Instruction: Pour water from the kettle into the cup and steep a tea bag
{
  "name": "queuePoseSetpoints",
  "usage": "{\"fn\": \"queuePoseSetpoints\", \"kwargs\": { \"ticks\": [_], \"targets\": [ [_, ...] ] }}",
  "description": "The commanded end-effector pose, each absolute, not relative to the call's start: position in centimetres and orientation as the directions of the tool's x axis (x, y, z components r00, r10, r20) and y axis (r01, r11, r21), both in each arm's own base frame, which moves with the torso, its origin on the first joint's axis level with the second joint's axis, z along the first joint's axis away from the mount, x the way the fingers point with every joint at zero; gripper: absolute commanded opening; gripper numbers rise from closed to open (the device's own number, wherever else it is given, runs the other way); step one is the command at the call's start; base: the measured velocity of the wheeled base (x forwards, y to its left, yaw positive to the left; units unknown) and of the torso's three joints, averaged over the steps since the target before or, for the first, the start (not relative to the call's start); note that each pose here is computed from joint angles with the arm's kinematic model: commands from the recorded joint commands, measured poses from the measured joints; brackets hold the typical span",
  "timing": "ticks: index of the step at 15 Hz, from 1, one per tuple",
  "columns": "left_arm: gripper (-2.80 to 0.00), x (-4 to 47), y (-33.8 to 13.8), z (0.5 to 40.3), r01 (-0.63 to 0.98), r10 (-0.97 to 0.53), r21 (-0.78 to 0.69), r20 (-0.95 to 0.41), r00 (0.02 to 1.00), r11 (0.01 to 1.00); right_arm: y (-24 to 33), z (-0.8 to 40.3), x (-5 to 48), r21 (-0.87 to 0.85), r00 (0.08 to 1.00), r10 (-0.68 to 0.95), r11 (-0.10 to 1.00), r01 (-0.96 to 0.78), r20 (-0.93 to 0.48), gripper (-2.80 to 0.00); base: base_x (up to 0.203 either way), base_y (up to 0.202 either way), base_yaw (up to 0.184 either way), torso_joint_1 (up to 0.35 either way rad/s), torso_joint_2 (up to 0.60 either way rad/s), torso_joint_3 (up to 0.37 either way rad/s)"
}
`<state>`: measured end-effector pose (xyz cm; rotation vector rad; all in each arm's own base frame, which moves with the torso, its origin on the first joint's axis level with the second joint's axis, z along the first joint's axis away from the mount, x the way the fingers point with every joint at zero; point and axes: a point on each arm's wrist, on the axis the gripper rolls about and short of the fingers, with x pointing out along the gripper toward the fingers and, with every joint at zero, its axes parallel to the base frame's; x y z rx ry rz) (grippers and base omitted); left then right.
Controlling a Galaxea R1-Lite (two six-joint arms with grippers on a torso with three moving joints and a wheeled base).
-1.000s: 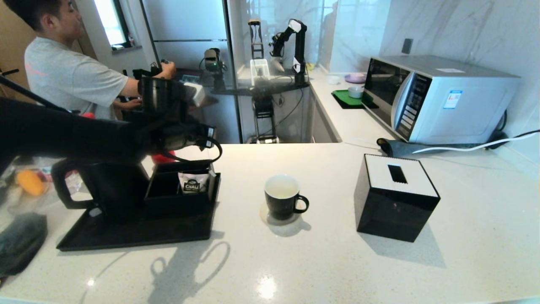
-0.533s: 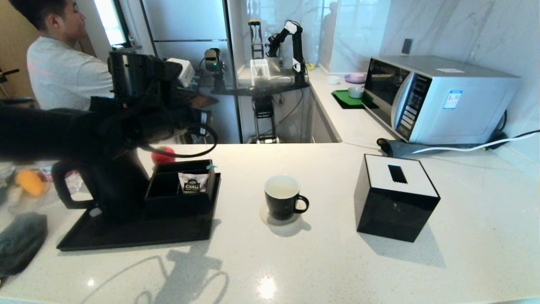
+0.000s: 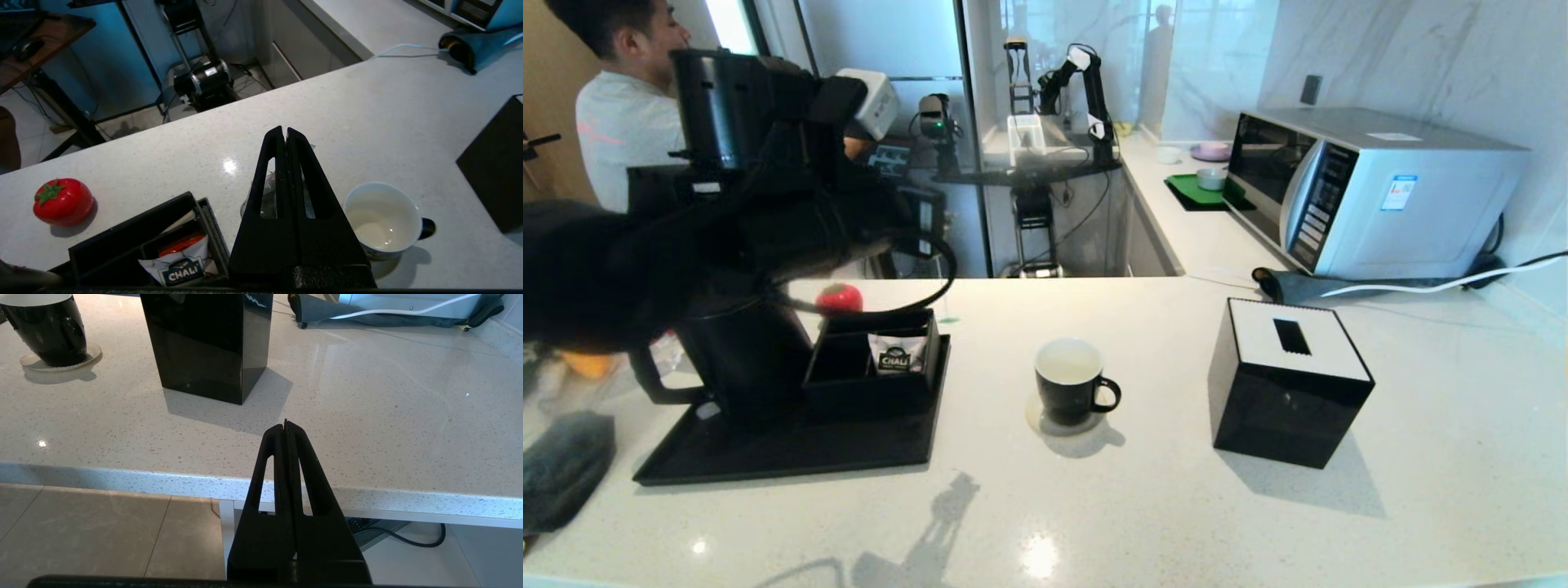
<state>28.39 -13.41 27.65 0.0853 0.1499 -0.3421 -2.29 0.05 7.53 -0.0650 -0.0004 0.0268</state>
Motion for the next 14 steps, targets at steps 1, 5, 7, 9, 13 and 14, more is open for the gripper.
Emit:
{"fn": "queuePoseSetpoints", "kwargs": {
  "ticks": [1,5,7,9,13,14],
  "targets": [
    [-2.80,26.6,-14.2,28.3,0.371,-0.360,0.059,-0.139,0.922,0.927,0.0,7.5,-2.3,-0.066,1.000,0.028,0.997,-0.028,-0.002,-2.80,0.000,0.000,0.000,0.000,0.00,0.000],
    [-2.80,25.0,-15.4,28.3,0.415,-0.403,0.063,-0.142,0.904,0.908,0.0,7.5,-2.3,-0.066,1.000,0.028,0.997,-0.028,-0.002,-2.80,0.000,0.000,0.000,0.000,0.00,0.000],
    [-2.80,24.4,-15.9,28.4,0.436,-0.424,0.065,-0.146,0.894,0.897,0.0,7.5,-2.3,-0.066,1.000,0.028,0.997,-0.028,-0.002,-2.80,0.000,0.000,0.000,0.000,0.00,0.000],
    [-2.80,24.1,-16.0,28.5,0.444,-0.431,0.065,-0.146,0.890,0.894,0.0,7.5,-2.3,-0.066,1.000,0.028,0.997,-0.028,-0.002,-2.80,0.000,0.000,0.000,0.000,0.00,0.000],
    [-2.80,23.6,-15.9,28.7,0.436,-0.424,0.069,-0.142,0.895,0.897,0.0,7.5,-2.3,-0.070,1.000,0.028,0.997,-0.028,-0.002,-2.80,0.000,0.000,0.000,0.000,0.00,0.000],
    [-2.80,23.4,-16.0,28.4,0.434,-0.420,0.072,-0.152,0.895,0.898,0.0,7.5,-2.3,-0.074,1.000,0.028,0.997,-0.028,-0.002,-2.80,0.000,0.000,0.000,0.000,0.00,0.000]
  ]
}}
